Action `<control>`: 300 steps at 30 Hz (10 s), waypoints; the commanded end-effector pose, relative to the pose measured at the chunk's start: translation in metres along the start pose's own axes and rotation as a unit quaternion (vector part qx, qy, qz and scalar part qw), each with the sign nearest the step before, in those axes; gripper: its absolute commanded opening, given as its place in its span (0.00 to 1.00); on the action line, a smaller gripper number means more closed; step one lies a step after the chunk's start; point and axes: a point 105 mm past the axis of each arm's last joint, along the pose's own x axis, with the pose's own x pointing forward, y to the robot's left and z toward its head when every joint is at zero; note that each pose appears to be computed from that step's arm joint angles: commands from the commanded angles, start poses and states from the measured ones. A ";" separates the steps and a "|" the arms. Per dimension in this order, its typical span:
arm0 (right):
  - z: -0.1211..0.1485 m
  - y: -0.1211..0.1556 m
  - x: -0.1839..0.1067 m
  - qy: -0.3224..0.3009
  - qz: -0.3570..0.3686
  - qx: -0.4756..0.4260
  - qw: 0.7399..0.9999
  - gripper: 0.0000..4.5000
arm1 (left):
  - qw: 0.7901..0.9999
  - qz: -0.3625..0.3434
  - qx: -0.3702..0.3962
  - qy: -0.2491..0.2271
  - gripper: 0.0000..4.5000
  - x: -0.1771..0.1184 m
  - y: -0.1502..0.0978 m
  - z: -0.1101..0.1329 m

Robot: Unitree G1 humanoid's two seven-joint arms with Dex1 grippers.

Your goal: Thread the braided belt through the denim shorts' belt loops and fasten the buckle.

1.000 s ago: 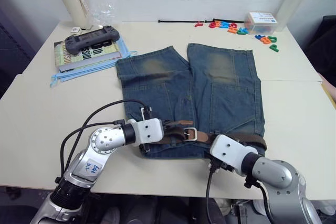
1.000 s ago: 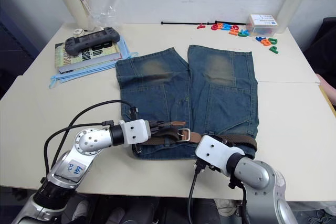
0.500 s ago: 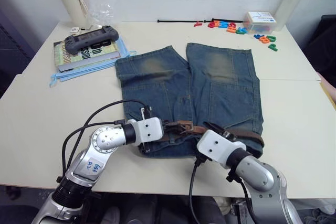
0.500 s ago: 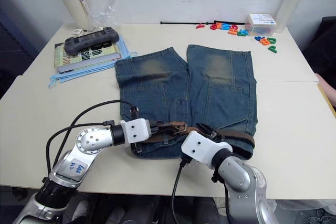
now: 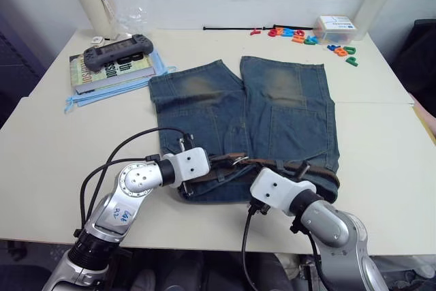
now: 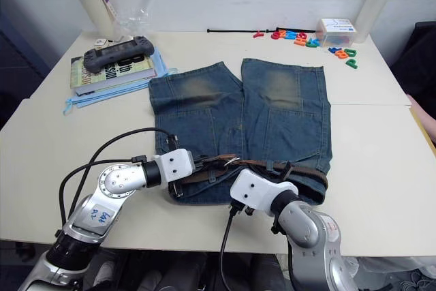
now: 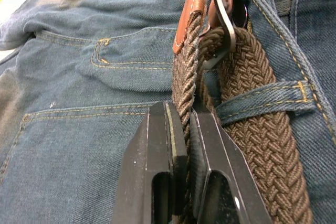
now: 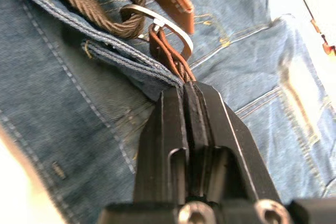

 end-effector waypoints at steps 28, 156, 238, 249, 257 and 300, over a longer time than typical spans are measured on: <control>0.012 -0.017 -0.011 -0.015 0.011 -0.064 0.998 0.68 | 0.999 0.029 -0.019 0.019 0.00 -0.005 0.017 -0.002; 0.034 -0.006 0.049 -0.030 0.041 -0.013 0.999 0.00 | 0.987 -0.002 0.102 0.121 0.00 -0.021 0.045 -0.001; 0.049 -0.028 0.055 -0.062 0.014 -0.229 0.971 0.00 | 0.973 -0.043 0.206 0.093 0.00 -0.026 0.084 0.011; 0.055 -0.029 0.057 -0.068 0.010 -0.224 0.972 0.00 | 0.969 -0.067 0.222 0.087 0.00 -0.023 0.076 0.013; 0.052 -0.027 0.057 -0.064 0.012 -0.215 0.974 0.00 | 0.964 -0.066 0.238 0.101 0.00 -0.030 0.082 0.010; 0.050 -0.007 0.050 -0.067 0.065 -0.181 0.979 0.00 | 0.995 -0.098 -0.011 -0.019 0.00 0.035 0.002 0.014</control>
